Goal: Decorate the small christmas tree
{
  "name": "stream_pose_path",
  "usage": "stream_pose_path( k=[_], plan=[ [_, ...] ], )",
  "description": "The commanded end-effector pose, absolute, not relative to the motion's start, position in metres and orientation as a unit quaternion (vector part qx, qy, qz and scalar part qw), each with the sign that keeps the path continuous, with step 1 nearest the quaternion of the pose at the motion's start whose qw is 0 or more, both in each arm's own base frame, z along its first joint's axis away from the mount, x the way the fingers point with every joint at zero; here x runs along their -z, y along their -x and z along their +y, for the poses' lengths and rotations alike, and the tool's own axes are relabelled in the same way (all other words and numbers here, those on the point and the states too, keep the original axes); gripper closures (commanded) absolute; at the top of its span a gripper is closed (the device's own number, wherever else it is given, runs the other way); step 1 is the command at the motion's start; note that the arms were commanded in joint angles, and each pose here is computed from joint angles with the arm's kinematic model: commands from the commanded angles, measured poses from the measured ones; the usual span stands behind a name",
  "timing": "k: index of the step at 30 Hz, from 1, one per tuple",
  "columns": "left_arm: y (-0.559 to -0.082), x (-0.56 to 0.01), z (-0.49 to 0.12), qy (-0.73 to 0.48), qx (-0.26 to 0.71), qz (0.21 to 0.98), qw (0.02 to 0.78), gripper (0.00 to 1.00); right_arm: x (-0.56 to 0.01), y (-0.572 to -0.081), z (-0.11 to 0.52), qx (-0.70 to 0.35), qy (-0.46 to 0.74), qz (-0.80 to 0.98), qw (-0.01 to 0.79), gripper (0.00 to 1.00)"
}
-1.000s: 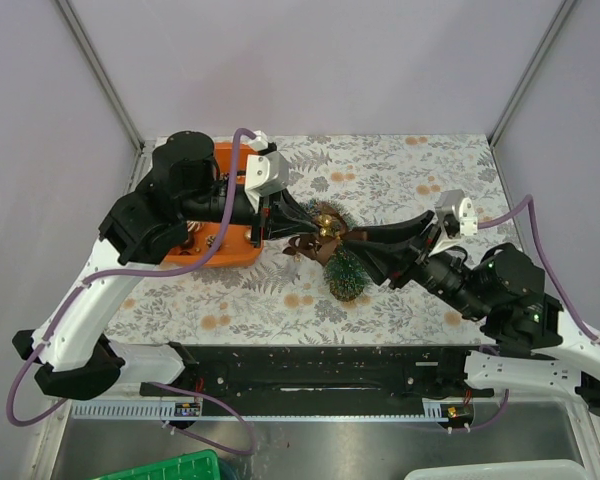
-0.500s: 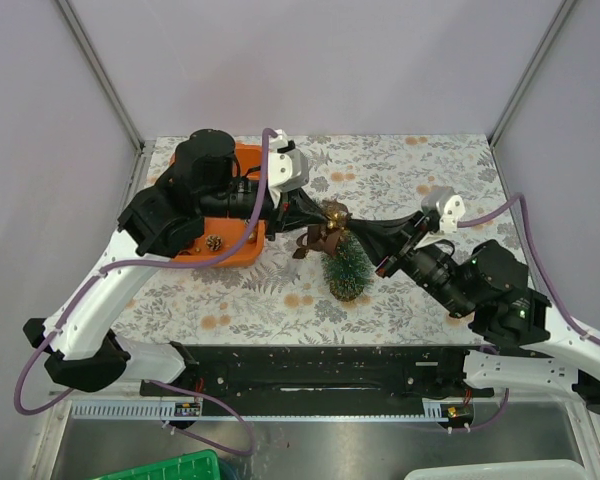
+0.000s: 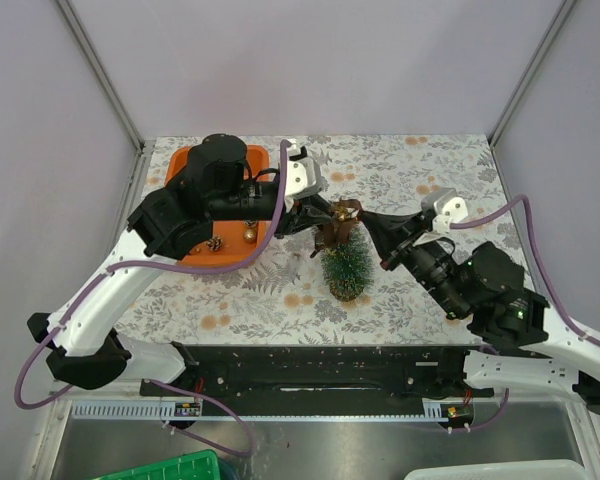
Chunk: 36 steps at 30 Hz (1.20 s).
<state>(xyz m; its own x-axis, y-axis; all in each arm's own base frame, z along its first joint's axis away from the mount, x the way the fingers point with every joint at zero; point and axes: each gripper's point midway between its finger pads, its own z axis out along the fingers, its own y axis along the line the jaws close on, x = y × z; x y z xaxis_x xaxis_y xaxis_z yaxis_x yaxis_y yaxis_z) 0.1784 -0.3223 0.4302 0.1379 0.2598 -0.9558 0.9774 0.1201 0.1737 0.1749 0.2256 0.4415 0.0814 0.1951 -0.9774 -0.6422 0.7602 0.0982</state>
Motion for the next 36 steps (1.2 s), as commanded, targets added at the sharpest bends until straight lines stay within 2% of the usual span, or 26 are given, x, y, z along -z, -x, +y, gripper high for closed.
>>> stream_pose_path(
  k=[1,7,8,10,11,13,14,22,36],
  plan=[
    [-0.193,-0.435,-0.326,-0.561,0.318,0.544,0.536,0.7,-0.433,-0.191,0.227,-0.237,0.18,0.62,0.726,1.0],
    [-0.196,-0.445,-0.324,-0.557,0.306,0.541,0.551,0.54,-0.428,-0.207,0.228,-0.215,0.174,0.625,0.73,1.0],
    [-0.197,-0.449,-0.323,-0.554,0.305,0.539,0.557,0.45,-0.426,-0.21,0.227,-0.213,0.172,0.628,0.729,1.0],
    [-0.196,-0.456,-0.319,-0.553,0.299,0.534,0.565,0.19,-0.425,-0.214,0.225,-0.212,0.169,0.629,0.729,1.0],
    [-0.193,-0.459,-0.317,-0.556,0.297,0.528,0.569,0.13,-0.422,-0.217,0.224,-0.212,0.167,0.632,0.727,1.0],
    [-0.191,-0.466,-0.311,-0.555,0.292,0.523,0.577,0.08,-0.419,-0.219,0.222,-0.211,0.165,0.636,0.723,1.0],
    [-0.189,-0.469,-0.308,-0.554,0.291,0.521,0.58,0.01,-0.418,-0.218,0.221,-0.214,0.164,0.637,0.722,1.0],
    [-0.174,-0.477,-0.282,-0.552,0.276,0.518,0.592,0.01,-0.399,-0.214,0.207,-0.21,0.155,0.654,0.71,1.0],
    [-0.186,-0.455,-0.264,-0.543,0.237,0.547,0.591,0.01,-0.326,-0.231,0.202,-0.129,0.158,0.716,0.668,1.0]
  ],
)
